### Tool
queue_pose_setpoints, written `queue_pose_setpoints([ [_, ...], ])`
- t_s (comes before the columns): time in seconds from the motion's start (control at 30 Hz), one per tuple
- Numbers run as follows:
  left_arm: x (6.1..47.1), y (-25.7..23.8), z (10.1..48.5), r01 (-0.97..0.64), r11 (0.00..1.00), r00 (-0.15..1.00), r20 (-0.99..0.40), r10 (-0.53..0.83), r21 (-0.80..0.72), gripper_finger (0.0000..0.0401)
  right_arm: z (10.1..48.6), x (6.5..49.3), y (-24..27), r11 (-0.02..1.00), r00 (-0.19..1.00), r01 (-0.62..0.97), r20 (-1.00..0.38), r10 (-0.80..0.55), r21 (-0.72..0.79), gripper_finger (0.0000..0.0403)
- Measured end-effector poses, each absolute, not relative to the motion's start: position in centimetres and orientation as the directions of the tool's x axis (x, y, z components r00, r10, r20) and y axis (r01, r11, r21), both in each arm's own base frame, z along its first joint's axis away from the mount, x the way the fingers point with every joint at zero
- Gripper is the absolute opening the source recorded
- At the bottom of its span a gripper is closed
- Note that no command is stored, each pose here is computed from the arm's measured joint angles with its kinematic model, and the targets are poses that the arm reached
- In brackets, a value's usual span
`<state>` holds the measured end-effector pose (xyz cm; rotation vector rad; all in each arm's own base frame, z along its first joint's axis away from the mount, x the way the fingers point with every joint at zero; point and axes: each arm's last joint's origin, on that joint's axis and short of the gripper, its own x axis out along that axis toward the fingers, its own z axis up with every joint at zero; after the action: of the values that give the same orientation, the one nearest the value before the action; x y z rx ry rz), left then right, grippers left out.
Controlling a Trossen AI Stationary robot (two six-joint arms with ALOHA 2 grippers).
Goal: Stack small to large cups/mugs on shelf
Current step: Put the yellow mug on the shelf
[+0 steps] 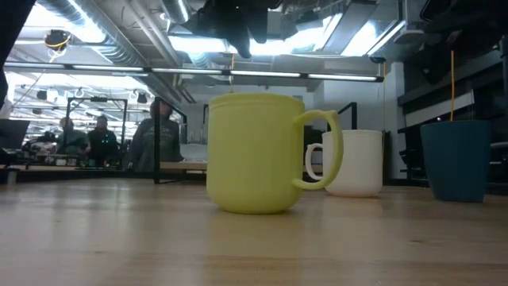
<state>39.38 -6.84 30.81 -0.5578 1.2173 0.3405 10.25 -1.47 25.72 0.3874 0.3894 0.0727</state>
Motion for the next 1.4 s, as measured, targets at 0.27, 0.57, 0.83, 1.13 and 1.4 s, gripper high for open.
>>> queue_pose_setpoints([
  [0.27, 39.4, -7.0, 30.8, -0.409, 0.895, 0.322, -0.946, -0.039, -0.176, 0.0134, 25.9, 10.3, -1.5, 0.954, 0.931, -0.037, -0.336, 0.141, 0.296, 0.0282],
  [0.57, 39.6, -6.7, 30.4, -0.312, 0.948, 0.325, -0.945, 0.038, -0.069, 0.0133, 25.9, 10.3, -1.5, 0.965, 0.931, -0.052, -0.338, 0.140, 0.257, 0.0282],
  [0.83, 41.0, -6.0, 28.6, -0.304, 0.951, 0.314, -0.948, 0.047, -0.054, 0.0133, 25.9, 10.3, -1.5, 0.967, 0.930, -0.055, -0.340, 0.140, 0.249, 0.0282],
  [1.13, 41.3, -6.1, 28.4, -0.236, 0.971, 0.323, -0.946, 0.032, -0.048, 0.0143, 25.7, 10.2, -1.5, 0.960, 0.922, -0.039, -0.361, 0.142, 0.279, 0.0282],
  [1.4, 41.3, -6.2, 28.4, -0.137, 0.990, 0.321, -0.947, 0.012, -0.034, 0.0184, 25.7, 10.2, -1.5, 0.959, 0.922, -0.039, -0.361, 0.142, 0.280, 0.0282],
])
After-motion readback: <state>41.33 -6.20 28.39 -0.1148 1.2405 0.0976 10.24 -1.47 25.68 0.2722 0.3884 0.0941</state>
